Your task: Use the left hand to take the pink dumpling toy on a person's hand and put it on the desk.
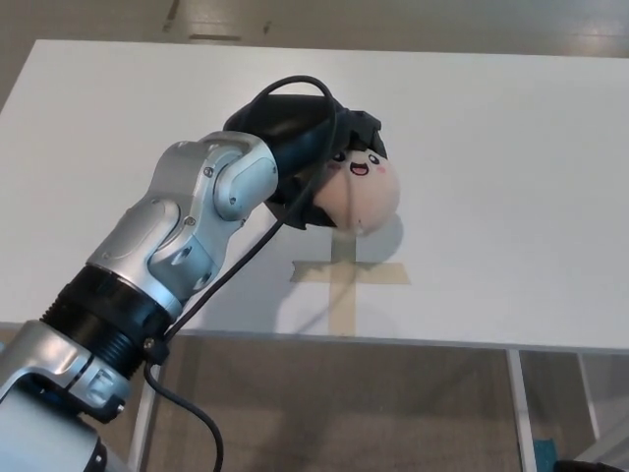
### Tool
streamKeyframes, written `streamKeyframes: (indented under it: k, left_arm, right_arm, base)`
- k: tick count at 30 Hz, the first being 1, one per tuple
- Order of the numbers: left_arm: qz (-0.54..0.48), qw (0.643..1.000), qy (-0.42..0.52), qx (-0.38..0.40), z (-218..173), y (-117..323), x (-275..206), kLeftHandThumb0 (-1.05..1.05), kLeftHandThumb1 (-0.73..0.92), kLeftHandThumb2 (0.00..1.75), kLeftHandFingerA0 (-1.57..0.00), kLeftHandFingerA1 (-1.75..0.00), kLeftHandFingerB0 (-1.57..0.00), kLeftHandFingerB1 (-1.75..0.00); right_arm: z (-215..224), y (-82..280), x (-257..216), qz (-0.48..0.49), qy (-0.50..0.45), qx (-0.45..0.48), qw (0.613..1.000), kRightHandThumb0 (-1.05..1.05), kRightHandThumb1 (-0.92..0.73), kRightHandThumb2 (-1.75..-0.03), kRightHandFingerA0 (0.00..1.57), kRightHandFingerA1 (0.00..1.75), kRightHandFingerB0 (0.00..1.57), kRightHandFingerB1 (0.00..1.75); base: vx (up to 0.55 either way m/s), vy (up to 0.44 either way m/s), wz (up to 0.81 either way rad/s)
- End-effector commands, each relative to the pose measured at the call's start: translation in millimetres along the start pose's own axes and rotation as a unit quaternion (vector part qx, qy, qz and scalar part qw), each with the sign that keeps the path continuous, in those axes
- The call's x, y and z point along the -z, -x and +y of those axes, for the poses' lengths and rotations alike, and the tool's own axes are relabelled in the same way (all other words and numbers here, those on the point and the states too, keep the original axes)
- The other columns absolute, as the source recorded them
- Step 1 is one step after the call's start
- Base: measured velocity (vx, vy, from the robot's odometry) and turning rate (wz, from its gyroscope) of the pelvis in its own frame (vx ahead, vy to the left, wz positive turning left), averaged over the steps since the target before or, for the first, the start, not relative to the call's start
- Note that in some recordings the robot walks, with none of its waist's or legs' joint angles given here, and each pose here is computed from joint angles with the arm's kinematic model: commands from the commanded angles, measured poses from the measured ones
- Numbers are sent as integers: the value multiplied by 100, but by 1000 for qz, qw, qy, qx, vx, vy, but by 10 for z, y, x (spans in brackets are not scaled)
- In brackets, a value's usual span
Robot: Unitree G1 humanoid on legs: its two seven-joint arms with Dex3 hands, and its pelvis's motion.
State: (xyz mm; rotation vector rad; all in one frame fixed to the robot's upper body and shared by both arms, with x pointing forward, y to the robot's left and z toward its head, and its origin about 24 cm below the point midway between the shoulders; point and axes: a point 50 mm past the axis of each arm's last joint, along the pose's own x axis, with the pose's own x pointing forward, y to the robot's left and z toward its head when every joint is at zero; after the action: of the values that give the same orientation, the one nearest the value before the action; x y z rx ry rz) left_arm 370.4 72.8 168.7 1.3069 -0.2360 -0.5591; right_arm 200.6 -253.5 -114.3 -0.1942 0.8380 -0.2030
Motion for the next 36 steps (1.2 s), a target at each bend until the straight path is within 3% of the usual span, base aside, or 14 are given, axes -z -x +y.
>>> streamKeyframes:
  k: [1, 7, 8, 9, 12, 15, 20, 21, 22, 23, 24, 26, 31, 36]
  left_arm:
    - [0, 1000, -1, 5, -5, 19, 24, -22, 77, 63, -68, -159, -87, -71]
    - [-2, 1000, 4, -27, 320, 136, 138, -21, 78, 63, -69, -158, -87, -69]
    - [-2, 999, 6, -42, 410, 186, 186, -22, 77, 64, -69, -158, -84, -83]
    - [-3, 999, 6, -47, 440, 206, 203, -22, 77, 64, -69, -158, -84, -83]
    - [5, 998, 7, -70, 543, 305, 331, -24, 77, 65, -69, -155, -87, -58]
    - [26, 997, 11, -75, 555, 367, 466, -25, 76, 65, -69, -153, -83, -55]
    - [57, 995, 16, -82, 544, 495, 688, -27, 76, 66, -68, -150, -86, -63]
    - [70, 994, 20, -82, 529, 559, 789, -27, 76, 66, -68, -149, -83, -75]
    - [75, 994, 21, -82, 522, 587, 833, -27, 77, 65, -73, -139, -86, -60]
    - [79, 993, 22, -82, 516, 614, 873, -27, 77, 65, -73, -139, -86, -60]
    - [84, 993, 22, -82, 501, 643, 912, -27, 78, 64, -79, -124, -77, -49]
    - [89, 992, 23, -81, 474, 669, 958, -26, 78, 64, -79, -122, -79, -50]
    - [121, 990, 34, -64, 266, 773, 1158, -27, 77, 64, -77, -126, -83, -54]
    - [156, 986, 43, -46, 41, 816, 1317, -25, 78, 65, -72, -138, -70, -46]
  right_arm:
    - [1, 5, 44, 14, -1, -8, 1000, -19, -67, -59, 59, 45, 50, 41]
    - [-21, -3, 14, 12, 3, -7, 1000, -19, -67, -59, 58, 44, 50, 42]
    - [-45, -1, 19, 13, 4, -5, 1000, -19, -67, -59, 58, 44, 50, 42]
    - [-54, 0, 22, 13, 4, -4, 1000, -19, -67, -59, 58, 44, 50, 42]
    - [-53, 0, 24, 14, 6, -4, 1000, -19, -67, -59, 57, 44, 51, 42]
    - [-49, 6, 47, 16, 8, -3, 1000, -19, -67, -59, 57, 44, 51, 42]
    - [-51, 11, 74, 21, 7, -3, 1000, -19, -67, -59, 56, 43, 49, 41]
    - [-50, 10, 71, 22, 5, -3, 1000, -19, -67, -59, 56, 43, 49, 41]
    - [-49, 8, 64, 21, 4, -3, 1000, -19, -67, -59, 56, 43, 49, 41]
    - [-47, 6, 56, 20, 2, -3, 1000, -19, -67, -59, 56, 43, 49, 41]
    - [-48, 6, 54, 20, 2, -3, 1000, -20, -67, -59, 56, 43, 49, 41]
    - [-53, 6, 53, 20, 2, -3, 1000, -20, -67, -59, 56, 43, 49, 41]
    - [-57, 8, 60, 20, 2, -2, 1000, -20, -67, -60, 55, 43, 50, 41]
    - [-49, 1, 32, 16, 7, -2, 1000, -20, -67, -59, 56, 44, 50, 41]
  base:
    - [0, 0, 0]
    - [0, 0, 0]
    - [0, 0, 0]
    - [0, 0, 0]
    - [0, 0, 0]
    - [0, 0, 0]
    - [0, 0, 0]
    - [0, 0, 0]
    - [0, 0, 0]
    - [0, 0, 0]
    - [0, 0, 0]
    - [0, 0, 0]
    - [0, 0, 0]
    - [0, 0, 0]
